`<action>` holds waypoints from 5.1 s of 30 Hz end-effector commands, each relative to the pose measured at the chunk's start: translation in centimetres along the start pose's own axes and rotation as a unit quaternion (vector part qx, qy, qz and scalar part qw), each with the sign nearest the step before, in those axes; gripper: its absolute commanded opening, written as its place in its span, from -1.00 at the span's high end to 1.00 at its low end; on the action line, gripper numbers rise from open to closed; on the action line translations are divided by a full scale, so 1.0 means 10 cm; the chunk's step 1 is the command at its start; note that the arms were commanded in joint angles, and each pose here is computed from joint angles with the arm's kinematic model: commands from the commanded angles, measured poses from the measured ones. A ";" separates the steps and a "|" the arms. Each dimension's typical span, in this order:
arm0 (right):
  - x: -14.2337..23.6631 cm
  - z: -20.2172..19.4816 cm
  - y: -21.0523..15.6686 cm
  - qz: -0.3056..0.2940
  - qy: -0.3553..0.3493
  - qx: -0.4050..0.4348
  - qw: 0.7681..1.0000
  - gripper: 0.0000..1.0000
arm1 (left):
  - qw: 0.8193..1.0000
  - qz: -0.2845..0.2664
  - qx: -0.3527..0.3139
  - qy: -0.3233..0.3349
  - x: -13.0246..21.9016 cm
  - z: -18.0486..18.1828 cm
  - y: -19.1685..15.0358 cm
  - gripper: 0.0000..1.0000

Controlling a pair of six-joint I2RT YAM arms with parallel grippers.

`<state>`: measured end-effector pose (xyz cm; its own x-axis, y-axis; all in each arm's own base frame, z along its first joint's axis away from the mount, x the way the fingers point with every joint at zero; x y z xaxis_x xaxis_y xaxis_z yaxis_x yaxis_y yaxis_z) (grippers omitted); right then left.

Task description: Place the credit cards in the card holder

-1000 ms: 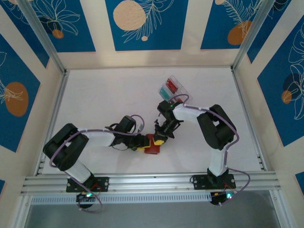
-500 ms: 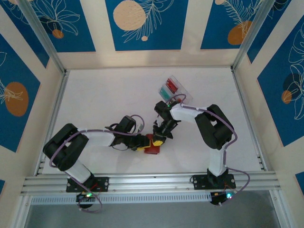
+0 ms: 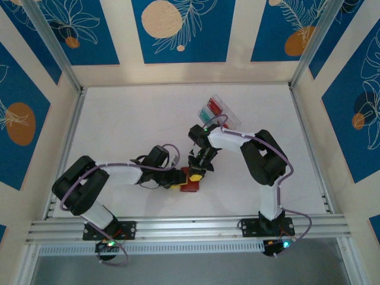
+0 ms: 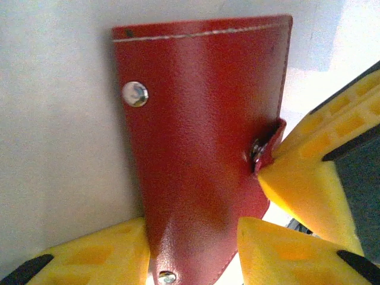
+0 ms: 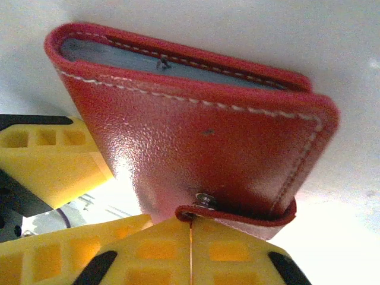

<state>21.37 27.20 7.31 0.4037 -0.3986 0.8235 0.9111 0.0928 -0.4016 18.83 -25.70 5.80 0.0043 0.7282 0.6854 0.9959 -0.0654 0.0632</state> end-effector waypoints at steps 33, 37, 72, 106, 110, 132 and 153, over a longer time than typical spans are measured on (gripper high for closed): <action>0.13 0.22 0.07 -0.052 -0.167 0.073 0.982 0.46 | 0.997 -0.061 0.055 -0.005 0.38 0.26 0.17 0.15; 0.13 0.21 0.08 -0.058 -0.193 0.078 0.976 0.46 | 0.996 -0.062 0.057 -0.006 0.39 0.27 0.17 0.15; 0.18 0.32 0.06 -0.038 -0.111 0.090 0.989 1.00 | 0.998 -0.039 0.036 -0.018 0.17 0.22 0.29 0.16; 0.18 0.32 0.09 -0.004 0.000 0.054 0.999 1.00 | 0.999 -0.018 0.037 -0.033 -0.15 0.20 0.25 0.19; 0.22 0.31 0.07 -0.003 0.019 0.050 0.999 1.00 | 0.998 -0.018 0.039 -0.033 -0.16 0.22 0.24 0.19; 0.04 0.06 0.08 0.027 0.028 0.015 0.999 1.00 | 0.998 -0.020 0.044 -0.039 -0.18 0.24 0.23 0.19; -0.01 -0.01 0.14 0.016 0.046 0.014 0.999 1.00 | 0.999 -0.038 0.026 -0.020 0.05 0.11 0.25 0.20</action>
<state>22.18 27.32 6.40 0.4575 -0.4746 0.7520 0.8821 0.1355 -0.4512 21.96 -24.72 5.81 -0.0683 0.7857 0.6148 0.9977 0.0558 0.0395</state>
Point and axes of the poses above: each hand's point on the last joint's axis, 136 mm out from that joint toward the fingers, its own x axis back along the fingers, its own z axis along the line the jaws close on, y = z × x, the point moved 4 cm from there along x, back along the fingers, and after that the axes turned 3 degrees about -x, right-handed, at the moved point
